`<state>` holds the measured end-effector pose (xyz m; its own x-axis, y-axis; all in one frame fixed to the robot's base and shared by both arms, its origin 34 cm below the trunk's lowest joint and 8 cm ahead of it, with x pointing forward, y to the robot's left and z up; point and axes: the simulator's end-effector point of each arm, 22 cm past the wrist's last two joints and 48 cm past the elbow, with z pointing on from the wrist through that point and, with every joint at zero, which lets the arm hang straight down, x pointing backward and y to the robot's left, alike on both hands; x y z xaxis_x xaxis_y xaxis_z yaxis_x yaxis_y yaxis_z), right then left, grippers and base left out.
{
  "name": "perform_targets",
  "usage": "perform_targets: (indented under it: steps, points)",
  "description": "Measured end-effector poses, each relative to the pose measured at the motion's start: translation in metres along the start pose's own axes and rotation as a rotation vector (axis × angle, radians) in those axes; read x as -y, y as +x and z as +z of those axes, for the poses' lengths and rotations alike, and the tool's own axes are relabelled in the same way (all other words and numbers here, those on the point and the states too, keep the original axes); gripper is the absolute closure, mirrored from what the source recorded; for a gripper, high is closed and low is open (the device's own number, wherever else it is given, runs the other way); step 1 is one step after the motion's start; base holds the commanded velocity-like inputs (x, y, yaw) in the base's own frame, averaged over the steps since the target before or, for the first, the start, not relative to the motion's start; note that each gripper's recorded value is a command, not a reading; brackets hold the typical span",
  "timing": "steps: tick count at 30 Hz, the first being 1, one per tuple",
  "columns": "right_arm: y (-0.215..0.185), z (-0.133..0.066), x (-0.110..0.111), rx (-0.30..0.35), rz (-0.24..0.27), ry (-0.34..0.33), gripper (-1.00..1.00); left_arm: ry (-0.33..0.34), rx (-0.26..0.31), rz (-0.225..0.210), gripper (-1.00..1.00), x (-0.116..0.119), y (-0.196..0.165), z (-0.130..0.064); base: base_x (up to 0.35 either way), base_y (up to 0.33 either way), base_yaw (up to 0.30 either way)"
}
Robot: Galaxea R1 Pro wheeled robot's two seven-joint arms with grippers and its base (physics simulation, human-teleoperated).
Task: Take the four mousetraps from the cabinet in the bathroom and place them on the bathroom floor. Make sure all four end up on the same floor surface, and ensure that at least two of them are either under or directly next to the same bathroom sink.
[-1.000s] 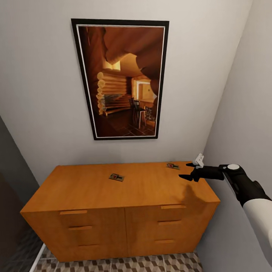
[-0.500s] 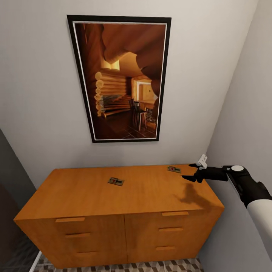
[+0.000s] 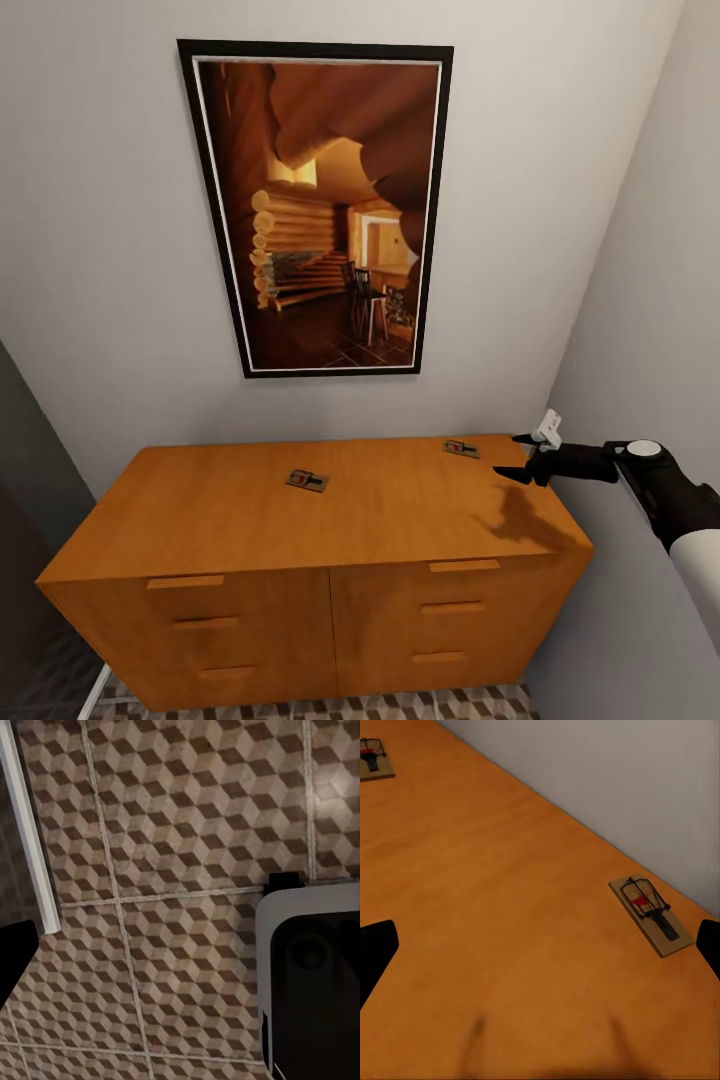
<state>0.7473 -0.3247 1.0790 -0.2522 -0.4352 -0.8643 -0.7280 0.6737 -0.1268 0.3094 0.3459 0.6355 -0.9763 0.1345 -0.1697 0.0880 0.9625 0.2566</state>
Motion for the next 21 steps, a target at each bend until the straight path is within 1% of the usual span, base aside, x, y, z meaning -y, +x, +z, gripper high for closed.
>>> perform_targets:
  steps: [12,21]
  points:
    - [0.0075,-0.0044,0.0039,-0.009,0.015,0.007,-1.00,0.000,0.000,0.000,-1.00,0.0000,0.0004,0.0000,0.008,0.000,0.000]
    - [0.0072,-0.0040,0.0033,-0.009,0.015,0.006,-1.00,0.000,-0.001,0.000,-1.00,0.0000,0.0006,-0.0001,0.147,0.000,0.000]
